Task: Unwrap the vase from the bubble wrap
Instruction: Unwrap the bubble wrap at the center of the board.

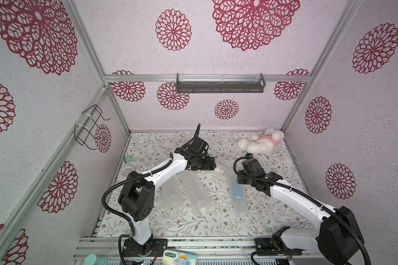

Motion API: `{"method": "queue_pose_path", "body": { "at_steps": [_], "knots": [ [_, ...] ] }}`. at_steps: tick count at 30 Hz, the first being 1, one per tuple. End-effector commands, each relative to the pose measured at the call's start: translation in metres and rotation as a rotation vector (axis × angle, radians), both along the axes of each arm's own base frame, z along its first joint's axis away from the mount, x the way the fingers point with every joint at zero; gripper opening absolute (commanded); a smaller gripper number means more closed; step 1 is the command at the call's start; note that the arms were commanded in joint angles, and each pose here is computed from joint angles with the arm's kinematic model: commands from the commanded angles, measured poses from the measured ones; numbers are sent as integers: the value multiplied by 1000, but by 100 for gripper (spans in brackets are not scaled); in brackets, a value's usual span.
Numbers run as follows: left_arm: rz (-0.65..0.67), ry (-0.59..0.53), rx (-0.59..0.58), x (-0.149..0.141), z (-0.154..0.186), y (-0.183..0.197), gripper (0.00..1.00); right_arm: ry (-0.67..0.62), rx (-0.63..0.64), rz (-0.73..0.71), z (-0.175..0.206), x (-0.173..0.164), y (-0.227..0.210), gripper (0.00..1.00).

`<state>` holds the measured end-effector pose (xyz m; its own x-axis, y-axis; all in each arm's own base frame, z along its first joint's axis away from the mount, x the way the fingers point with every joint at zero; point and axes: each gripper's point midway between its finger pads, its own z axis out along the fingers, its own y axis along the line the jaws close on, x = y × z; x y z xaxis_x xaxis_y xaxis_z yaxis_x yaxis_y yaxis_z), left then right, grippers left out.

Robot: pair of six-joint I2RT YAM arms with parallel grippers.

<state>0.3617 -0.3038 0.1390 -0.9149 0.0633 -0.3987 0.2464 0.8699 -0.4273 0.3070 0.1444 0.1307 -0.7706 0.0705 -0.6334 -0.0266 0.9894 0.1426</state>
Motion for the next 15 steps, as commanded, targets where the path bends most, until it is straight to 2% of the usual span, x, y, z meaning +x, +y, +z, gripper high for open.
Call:
{"method": "queue_pose_path", "body": {
  "at_steps": [1,15],
  "knots": [
    [-16,-26,-3,-1,9,-5,84,-28,53,-25,13,-2,-3,0],
    [-60,-31,-6,-11,9,-19,84,15,162,-126,-29,-31,-31,0]
  ]
}}
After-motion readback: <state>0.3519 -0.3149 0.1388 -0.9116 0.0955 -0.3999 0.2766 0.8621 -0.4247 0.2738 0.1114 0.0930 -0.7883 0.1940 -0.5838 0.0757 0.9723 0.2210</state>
